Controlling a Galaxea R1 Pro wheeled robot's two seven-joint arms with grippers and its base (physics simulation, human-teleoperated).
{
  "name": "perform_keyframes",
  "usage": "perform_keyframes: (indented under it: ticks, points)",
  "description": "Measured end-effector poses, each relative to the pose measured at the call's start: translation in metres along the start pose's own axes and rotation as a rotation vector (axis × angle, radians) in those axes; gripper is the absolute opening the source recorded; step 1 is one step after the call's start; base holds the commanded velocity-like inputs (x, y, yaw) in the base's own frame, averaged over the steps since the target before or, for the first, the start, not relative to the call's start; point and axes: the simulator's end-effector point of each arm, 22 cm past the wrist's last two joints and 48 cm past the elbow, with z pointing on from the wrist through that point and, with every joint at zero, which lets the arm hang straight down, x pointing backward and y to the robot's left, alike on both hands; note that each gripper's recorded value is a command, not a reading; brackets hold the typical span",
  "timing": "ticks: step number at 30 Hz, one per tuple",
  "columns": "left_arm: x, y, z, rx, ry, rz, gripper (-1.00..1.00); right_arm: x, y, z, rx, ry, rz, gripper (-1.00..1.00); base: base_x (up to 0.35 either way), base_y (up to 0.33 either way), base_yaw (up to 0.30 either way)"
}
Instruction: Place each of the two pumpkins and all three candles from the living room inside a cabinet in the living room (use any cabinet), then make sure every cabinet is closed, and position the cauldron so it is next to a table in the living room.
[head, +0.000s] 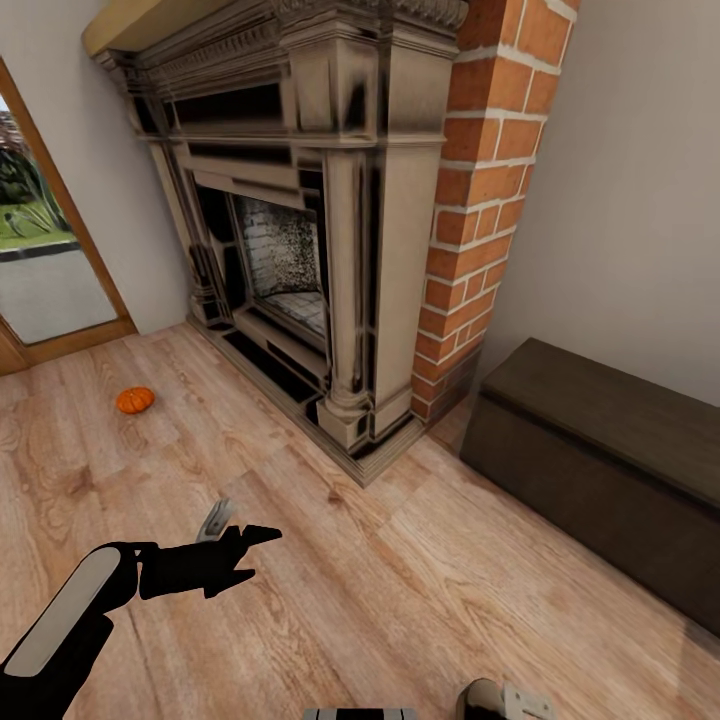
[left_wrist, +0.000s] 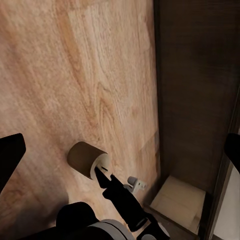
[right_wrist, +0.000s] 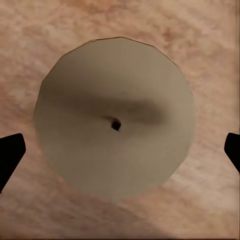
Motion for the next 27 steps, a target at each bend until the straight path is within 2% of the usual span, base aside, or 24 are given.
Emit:
perform_keyframes:
  ticks: [12, 27]
  points:
    - [0.001, 0.005, 0.003, -0.006, 0.006, -0.008, 1.00, 0.006, -0.003, 0.002, 0.006, 0.008, -0.001, 1.00, 0.000, 0.000, 0.000]
    - [0.000, 0.005, 0.003, -0.006, 0.006, -0.009, 1.00, -0.004, -0.003, 0.002, 0.006, -0.039, 0.006, 1.00, 0.000, 0.000, 0.000]
